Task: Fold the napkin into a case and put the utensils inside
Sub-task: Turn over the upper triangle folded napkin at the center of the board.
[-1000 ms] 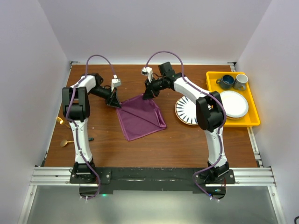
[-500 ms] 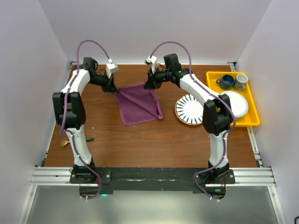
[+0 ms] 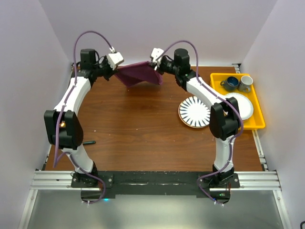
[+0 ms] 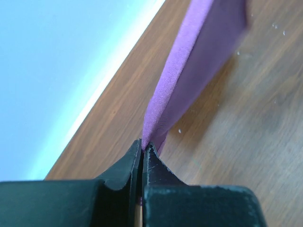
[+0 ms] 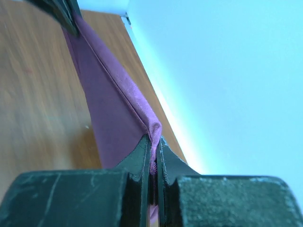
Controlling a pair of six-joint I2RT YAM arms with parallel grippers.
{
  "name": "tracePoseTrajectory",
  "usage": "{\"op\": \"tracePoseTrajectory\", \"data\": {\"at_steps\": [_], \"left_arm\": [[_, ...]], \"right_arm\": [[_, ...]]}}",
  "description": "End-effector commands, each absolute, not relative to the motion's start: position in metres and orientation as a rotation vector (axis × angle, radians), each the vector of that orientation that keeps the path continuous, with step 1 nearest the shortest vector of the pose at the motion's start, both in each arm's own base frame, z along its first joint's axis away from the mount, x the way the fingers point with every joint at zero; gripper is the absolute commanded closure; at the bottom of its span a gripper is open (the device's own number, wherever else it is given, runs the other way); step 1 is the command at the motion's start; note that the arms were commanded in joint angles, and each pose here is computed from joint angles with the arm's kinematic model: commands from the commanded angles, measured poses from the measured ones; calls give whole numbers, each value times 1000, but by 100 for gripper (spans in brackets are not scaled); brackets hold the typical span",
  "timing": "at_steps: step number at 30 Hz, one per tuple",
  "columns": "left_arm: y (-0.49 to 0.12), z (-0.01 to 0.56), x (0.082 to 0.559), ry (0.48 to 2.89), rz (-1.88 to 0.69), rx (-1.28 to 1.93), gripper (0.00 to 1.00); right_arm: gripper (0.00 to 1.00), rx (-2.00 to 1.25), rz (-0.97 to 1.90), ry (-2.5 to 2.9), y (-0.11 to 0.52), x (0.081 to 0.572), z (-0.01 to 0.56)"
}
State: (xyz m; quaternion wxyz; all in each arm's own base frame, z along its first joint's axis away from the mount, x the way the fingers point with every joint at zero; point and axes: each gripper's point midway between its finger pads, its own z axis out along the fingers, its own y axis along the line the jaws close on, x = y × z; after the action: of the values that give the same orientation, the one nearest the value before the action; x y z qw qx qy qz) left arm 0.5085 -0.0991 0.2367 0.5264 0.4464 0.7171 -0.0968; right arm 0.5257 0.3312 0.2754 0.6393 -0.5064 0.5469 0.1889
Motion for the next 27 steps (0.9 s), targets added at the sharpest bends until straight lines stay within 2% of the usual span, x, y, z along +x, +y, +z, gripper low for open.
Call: {"op": "tracePoseTrajectory", "data": {"at_steps": [1, 2, 3, 4, 5, 9, 15, 27], "left_arm": [[-79, 220, 491, 1688, -17, 1168, 100], [-81, 188, 474, 1736, -43, 1199, 100], [-82, 187, 464, 1714, -25, 1225, 100], [-83, 177, 456, 1722, -20, 1247, 100], [-88, 150, 437, 1748, -45, 1301, 100], [-99, 115, 389, 1778, -105, 1384, 100], [-105, 74, 339, 1859, -197, 1455, 100], [-110, 38, 283, 1938, -320, 1551, 100]], "right_arm": [[100, -1280, 286, 1010, 323, 507, 272], [100, -1317, 289, 990, 326, 496, 259], [100, -1361, 249, 922, 325, 482, 262], [100, -1427, 292, 928, 328, 460, 225], [100, -1481, 272, 879, 328, 447, 215], [100, -1680, 343, 808, 322, 370, 153], [100, -1916, 439, 713, 313, 296, 92], [100, -2154, 542, 680, 294, 233, 41]]}}
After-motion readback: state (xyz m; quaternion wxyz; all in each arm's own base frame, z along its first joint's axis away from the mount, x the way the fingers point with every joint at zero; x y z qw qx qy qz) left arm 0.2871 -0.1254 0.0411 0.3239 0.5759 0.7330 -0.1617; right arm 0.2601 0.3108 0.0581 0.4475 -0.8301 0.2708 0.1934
